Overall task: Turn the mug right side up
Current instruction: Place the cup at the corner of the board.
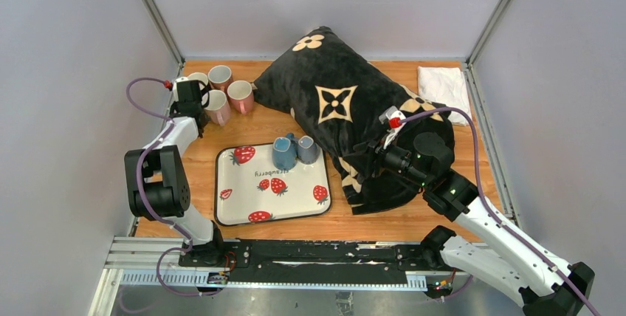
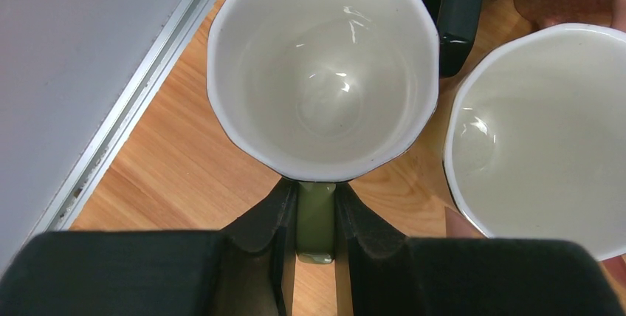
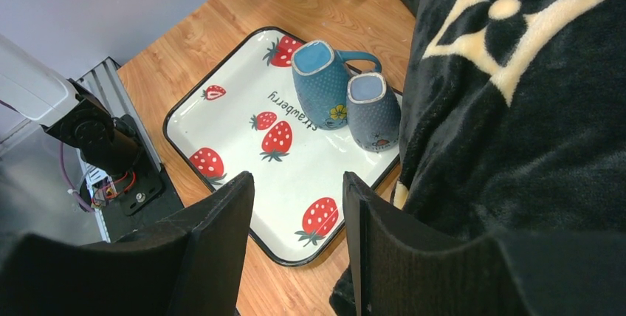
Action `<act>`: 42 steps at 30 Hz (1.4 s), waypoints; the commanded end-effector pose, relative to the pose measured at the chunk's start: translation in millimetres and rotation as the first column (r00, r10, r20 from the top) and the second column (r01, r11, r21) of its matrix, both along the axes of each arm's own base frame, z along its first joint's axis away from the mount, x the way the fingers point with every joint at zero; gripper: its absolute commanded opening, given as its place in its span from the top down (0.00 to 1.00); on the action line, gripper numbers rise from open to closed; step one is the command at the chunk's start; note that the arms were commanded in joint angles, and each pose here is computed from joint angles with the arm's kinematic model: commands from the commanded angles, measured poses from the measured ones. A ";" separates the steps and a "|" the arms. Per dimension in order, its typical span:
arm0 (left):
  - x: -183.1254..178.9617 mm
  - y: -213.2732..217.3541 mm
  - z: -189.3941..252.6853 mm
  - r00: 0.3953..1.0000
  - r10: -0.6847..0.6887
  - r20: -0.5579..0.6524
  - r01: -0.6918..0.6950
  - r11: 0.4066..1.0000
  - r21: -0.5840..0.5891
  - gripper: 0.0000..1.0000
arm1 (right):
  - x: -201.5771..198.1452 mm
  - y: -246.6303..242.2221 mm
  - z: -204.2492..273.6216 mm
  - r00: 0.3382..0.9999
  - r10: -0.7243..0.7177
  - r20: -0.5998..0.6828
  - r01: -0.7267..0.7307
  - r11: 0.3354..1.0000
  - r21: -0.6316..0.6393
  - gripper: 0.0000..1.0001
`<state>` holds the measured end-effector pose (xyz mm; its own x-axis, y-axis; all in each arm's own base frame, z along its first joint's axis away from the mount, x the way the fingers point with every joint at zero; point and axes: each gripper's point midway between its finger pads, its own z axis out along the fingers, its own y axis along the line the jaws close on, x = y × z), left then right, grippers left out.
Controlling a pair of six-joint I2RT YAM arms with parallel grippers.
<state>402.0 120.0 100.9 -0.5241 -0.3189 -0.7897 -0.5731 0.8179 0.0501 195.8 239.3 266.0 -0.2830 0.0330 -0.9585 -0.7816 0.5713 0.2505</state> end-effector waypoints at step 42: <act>-33.2 -0.2 112.0 0.964 0.065 0.257 -0.066 0.998 -0.006 0.50 | 9.1 -5.2 -3.8 0.995 -0.080 -0.056 0.078 0.996 -0.038 0.48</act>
<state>383.3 122.1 201.7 -0.2865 -0.3417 -0.8951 -0.6293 0.7715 -0.0931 200.1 236.1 254.4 -0.3193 0.0114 -0.9476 -0.7523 0.6050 0.2608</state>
